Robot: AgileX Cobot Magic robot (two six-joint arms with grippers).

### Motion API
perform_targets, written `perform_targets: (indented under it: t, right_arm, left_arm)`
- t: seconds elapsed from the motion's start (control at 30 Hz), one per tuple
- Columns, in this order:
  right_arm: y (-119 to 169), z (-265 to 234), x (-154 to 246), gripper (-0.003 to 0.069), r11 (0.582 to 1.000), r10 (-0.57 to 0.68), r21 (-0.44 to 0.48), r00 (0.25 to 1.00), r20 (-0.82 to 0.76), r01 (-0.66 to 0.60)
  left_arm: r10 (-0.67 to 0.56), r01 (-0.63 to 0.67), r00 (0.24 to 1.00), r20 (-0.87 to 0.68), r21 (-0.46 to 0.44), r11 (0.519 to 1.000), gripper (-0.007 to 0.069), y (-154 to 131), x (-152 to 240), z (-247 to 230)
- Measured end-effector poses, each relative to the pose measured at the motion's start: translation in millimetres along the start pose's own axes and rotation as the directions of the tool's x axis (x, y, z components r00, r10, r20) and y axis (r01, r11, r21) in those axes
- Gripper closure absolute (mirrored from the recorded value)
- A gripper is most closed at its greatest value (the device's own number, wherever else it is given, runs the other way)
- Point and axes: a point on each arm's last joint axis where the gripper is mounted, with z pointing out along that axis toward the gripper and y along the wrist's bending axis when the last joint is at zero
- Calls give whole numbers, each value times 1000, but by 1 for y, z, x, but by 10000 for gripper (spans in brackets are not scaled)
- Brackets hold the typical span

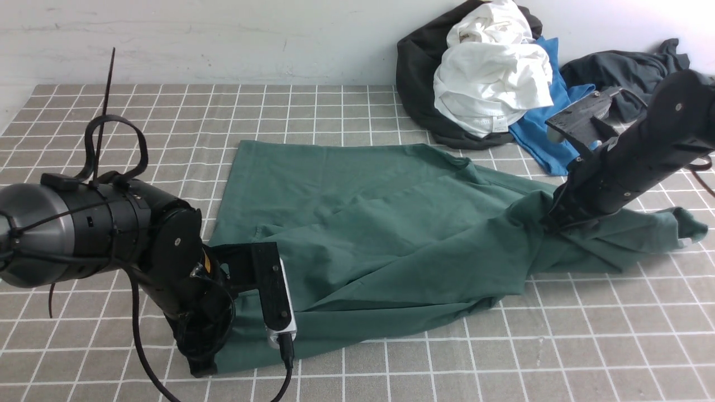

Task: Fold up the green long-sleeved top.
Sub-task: Use both arms to drag the lower edge of the fabric forward and fold it over the upper edge

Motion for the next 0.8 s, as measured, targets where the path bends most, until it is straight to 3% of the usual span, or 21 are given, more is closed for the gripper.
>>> perform_targets:
  t: [0.1, 0.23, 0.33, 0.4, 0.47, 0.63, 0.8]
  right_arm:
    - [0, 0, 0, 651, 1000, -3, -1, 1000, -1, 3]
    - [1, -1, 2, 651, 1000, -10, -11, 1000, -22, 10]
    - [1, -9, 4, 651, 999, -43, -3, 998, -49, 43]
    - [1, -14, 4, 651, 998, -58, 12, 997, -47, 59]
    - [-1, -21, 2, 651, 996, -80, 41, 996, -38, 81]
    - [-8, -25, -1, 651, 984, -134, 121, 991, -12, 134]
    - [-19, -26, -4, 651, 970, -154, 196, 987, 34, 145]
  left_arm:
    - [2, -2, 1000, -5, 4, 1000, 608, 0, 0, 0]
    - [-50, 50, 999, 1, -18, 999, 630, 1, 1, -11]
    - [-225, 231, 972, 68, -108, 967, 631, 16, 0, -40]
    - [-300, 315, 947, 113, -154, 937, 632, 28, 0, -55]
    - [-409, 448, 890, 202, -215, 868, 632, 50, -1, -78]
    - [-522, 623, 774, 359, -279, 731, 632, 99, -2, -108]
    - [-565, 675, 732, 381, -293, 677, 632, 142, -2, -96]
